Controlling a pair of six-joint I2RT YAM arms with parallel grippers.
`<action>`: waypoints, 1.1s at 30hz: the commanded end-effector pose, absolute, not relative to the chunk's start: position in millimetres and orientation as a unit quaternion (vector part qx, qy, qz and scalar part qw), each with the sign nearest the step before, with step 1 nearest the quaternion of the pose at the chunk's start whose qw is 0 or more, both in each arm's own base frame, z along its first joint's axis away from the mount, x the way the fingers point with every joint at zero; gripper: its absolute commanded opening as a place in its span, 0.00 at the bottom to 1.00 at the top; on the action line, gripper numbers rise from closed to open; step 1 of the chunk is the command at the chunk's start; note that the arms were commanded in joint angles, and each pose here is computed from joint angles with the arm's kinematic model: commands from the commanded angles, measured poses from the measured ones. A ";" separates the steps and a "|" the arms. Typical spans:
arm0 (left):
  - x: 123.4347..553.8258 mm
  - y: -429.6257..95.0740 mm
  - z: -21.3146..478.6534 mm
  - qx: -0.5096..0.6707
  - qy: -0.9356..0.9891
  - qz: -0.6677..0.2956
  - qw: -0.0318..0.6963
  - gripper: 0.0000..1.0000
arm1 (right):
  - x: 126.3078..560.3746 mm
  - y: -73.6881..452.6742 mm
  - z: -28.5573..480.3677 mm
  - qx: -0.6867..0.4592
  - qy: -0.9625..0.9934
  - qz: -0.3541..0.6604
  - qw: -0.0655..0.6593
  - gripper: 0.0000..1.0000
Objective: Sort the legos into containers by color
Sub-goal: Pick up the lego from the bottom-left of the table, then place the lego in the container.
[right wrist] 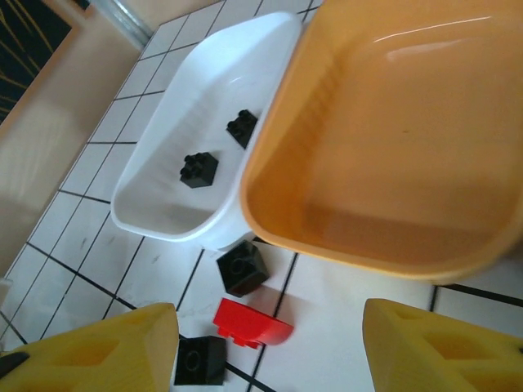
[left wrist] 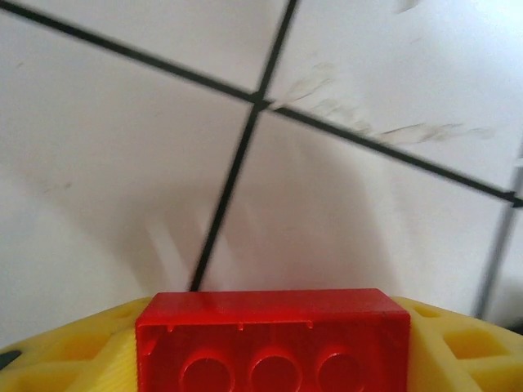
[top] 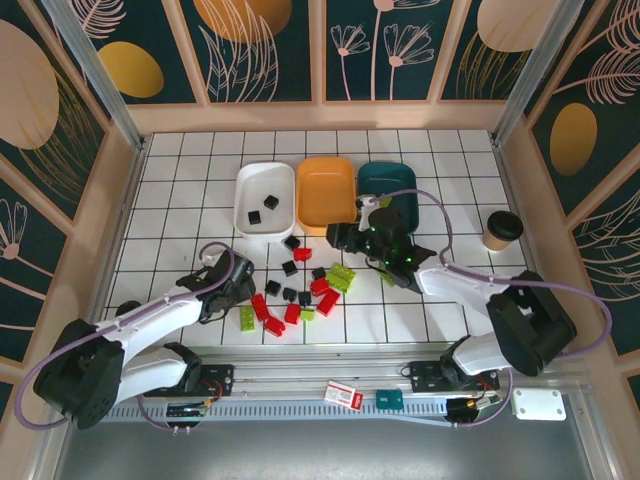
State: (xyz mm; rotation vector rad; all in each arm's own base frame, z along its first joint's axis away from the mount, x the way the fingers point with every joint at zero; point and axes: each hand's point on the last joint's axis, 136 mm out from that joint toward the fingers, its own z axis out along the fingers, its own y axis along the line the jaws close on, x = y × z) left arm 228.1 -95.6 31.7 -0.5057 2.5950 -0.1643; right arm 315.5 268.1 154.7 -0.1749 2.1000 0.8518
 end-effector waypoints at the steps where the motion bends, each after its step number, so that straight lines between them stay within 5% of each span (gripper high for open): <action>1: 264.7 -131.3 90.0 -0.163 0.926 -0.144 0.309 0.50 | 314.4 244.6 167.9 -0.032 0.826 0.338 0.450 0.62; 14: 399.5 -273.5 171.0 -0.056 0.903 -0.199 0.377 0.50 | 284.4 193.3 148.7 0.023 0.841 0.302 0.449 0.62; 24: 464.3 -322.7 118.4 -0.030 0.925 -0.155 0.346 0.53 | 268.6 181.3 140.9 0.035 0.847 0.298 0.439 0.62; 29: 474.5 -334.8 120.3 -0.031 0.923 -0.169 0.346 0.77 | 265.5 178.5 137.0 0.035 0.853 0.290 0.432 0.64; 33: 475.2 -340.6 149.6 -0.031 0.911 -0.199 0.361 0.84 | 264.0 178.4 133.8 0.034 0.856 0.289 0.427 0.64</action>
